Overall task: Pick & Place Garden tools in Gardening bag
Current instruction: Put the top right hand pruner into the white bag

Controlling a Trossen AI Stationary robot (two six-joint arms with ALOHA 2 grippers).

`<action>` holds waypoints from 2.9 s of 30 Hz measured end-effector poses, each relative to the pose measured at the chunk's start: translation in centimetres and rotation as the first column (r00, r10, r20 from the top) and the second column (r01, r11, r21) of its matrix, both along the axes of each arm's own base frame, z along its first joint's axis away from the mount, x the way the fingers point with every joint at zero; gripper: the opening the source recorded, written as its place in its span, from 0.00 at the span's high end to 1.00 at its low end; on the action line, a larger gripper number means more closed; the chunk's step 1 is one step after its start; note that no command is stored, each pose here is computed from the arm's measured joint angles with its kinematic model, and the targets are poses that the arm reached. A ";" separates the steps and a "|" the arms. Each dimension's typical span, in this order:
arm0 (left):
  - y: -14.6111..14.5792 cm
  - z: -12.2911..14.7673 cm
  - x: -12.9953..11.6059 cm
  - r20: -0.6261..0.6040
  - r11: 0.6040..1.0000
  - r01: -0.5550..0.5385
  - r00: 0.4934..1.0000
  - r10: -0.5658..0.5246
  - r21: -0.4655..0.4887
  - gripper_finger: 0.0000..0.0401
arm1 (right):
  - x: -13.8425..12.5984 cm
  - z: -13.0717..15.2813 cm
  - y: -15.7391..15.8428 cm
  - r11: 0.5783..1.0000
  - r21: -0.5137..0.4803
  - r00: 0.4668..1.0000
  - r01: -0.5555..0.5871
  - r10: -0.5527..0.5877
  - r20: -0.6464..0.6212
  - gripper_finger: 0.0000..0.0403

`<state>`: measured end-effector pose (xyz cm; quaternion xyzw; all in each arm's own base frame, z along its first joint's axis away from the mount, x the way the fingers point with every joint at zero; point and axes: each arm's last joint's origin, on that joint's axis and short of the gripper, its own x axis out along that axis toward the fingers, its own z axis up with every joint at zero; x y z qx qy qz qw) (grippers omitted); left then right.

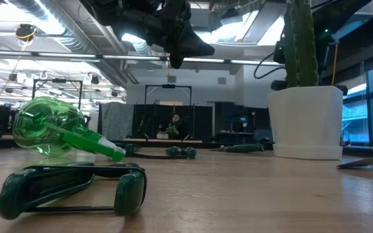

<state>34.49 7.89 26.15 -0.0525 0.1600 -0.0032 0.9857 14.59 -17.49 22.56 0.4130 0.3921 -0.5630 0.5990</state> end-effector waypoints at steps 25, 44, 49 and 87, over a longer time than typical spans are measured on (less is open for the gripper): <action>0.3 -0.1 -0.1 -0.004 1.000 -0.002 1.000 0.002 0.001 0.99 | -5.4 4.1 3.7 0.988 -0.152 0.998 0.037 -0.043 -0.035 0.94; 0.7 0.2 -0.1 0.020 1.000 -0.007 1.000 0.006 0.029 0.99 | -8.9 2.4 9.2 0.945 -0.323 0.997 0.052 -0.033 0.065 0.94; 1.1 0.2 -0.2 0.019 0.999 -0.019 1.000 0.018 0.028 0.99 | -9.3 2.6 10.2 0.947 -0.314 0.993 0.070 -0.036 0.113 0.94; 1.1 0.1 -0.3 0.011 0.999 -0.014 1.000 0.014 0.036 1.00 | -10.1 2.1 14.2 0.982 -0.143 0.956 -0.127 0.160 0.247 0.94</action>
